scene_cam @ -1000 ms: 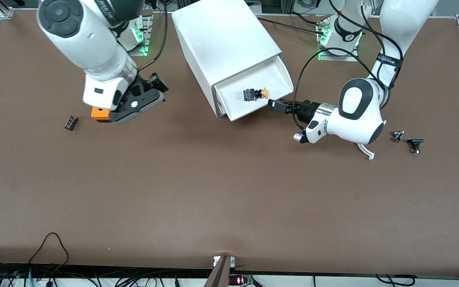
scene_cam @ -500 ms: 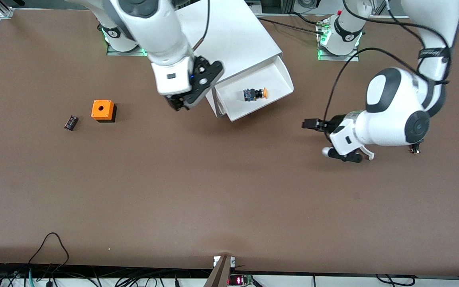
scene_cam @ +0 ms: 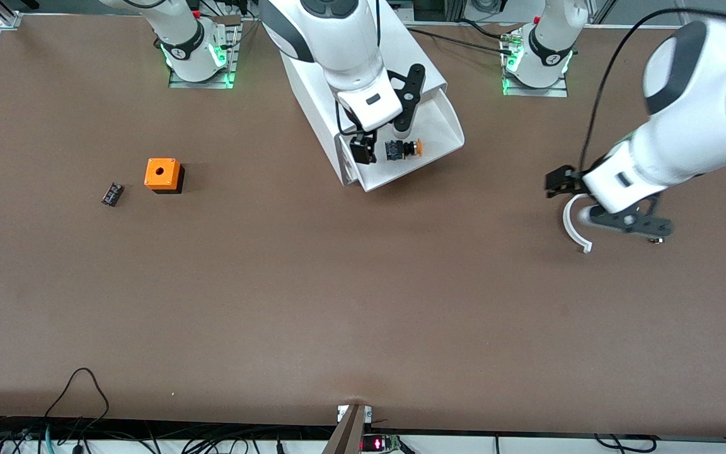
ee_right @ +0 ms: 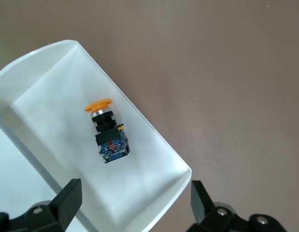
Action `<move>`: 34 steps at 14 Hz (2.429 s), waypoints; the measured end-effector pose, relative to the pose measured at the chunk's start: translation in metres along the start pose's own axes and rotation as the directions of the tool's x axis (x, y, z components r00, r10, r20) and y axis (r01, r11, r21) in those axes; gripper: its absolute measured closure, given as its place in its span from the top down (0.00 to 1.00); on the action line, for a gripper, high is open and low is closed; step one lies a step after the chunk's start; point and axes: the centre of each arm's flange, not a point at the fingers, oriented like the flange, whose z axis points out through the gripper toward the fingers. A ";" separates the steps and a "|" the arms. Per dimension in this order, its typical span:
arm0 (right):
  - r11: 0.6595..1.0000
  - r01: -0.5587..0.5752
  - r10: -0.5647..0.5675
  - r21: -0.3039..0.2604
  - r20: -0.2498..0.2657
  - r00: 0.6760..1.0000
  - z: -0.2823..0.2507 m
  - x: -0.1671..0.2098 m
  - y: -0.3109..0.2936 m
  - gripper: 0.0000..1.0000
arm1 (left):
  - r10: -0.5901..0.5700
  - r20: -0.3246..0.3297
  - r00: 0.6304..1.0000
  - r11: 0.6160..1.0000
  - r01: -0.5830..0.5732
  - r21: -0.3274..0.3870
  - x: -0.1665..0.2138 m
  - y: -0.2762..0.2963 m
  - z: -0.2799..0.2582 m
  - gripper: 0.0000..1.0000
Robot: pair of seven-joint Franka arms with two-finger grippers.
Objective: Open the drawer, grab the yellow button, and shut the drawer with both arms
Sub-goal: 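Grasp the yellow push button in the drawer with the right gripper, then lift the yellow button out with the right gripper while the left gripper reaches the drawer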
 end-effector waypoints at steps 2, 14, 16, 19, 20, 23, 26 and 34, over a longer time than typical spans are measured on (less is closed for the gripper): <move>0.997 0.079 -0.079 0.006 0.009 0.997 0.011 0.000 0.003 1.00 | -0.069 -0.025 0.997 0.998 0.070 0.006 -0.014 -0.038 -0.025 1.00; 0.966 0.259 -0.258 0.000 0.105 0.961 0.095 0.030 -0.041 1.00 | -0.233 -0.004 0.973 0.971 0.232 0.053 -0.031 -0.079 -0.023 1.00; 0.963 0.270 -0.267 -0.016 0.105 0.958 0.099 0.032 -0.042 1.00 | -0.242 -0.003 0.970 0.969 0.242 0.052 -0.031 -0.083 -0.023 1.00; 0.960 0.278 -0.275 -0.018 0.107 0.956 0.111 0.035 -0.044 1.00 | -0.246 -0.002 0.969 0.968 0.246 0.052 -0.031 -0.085 -0.023 1.00; 0.960 0.281 -0.277 -0.016 0.110 0.955 0.114 0.035 -0.046 0.98 | -0.247 -0.002 0.969 0.968 0.246 0.052 -0.031 -0.085 -0.023 1.00; 0.953 0.299 -0.292 -0.039 0.127 0.948 0.116 0.036 -0.045 0.76 | -0.248 -0.001 0.969 0.968 0.247 0.052 -0.031 -0.085 -0.023 1.00; 0.948 0.316 -0.307 -0.050 0.134 0.942 0.115 0.037 -0.046 0.56 | -0.249 0.001 0.968 0.967 0.249 0.052 -0.032 -0.086 -0.023 1.00; 0.943 0.324 -0.313 -0.080 0.122 0.942 0.098 0.041 -0.046 0.41 | -0.252 -0.002 0.968 0.966 0.252 0.051 -0.031 -0.087 -0.023 1.00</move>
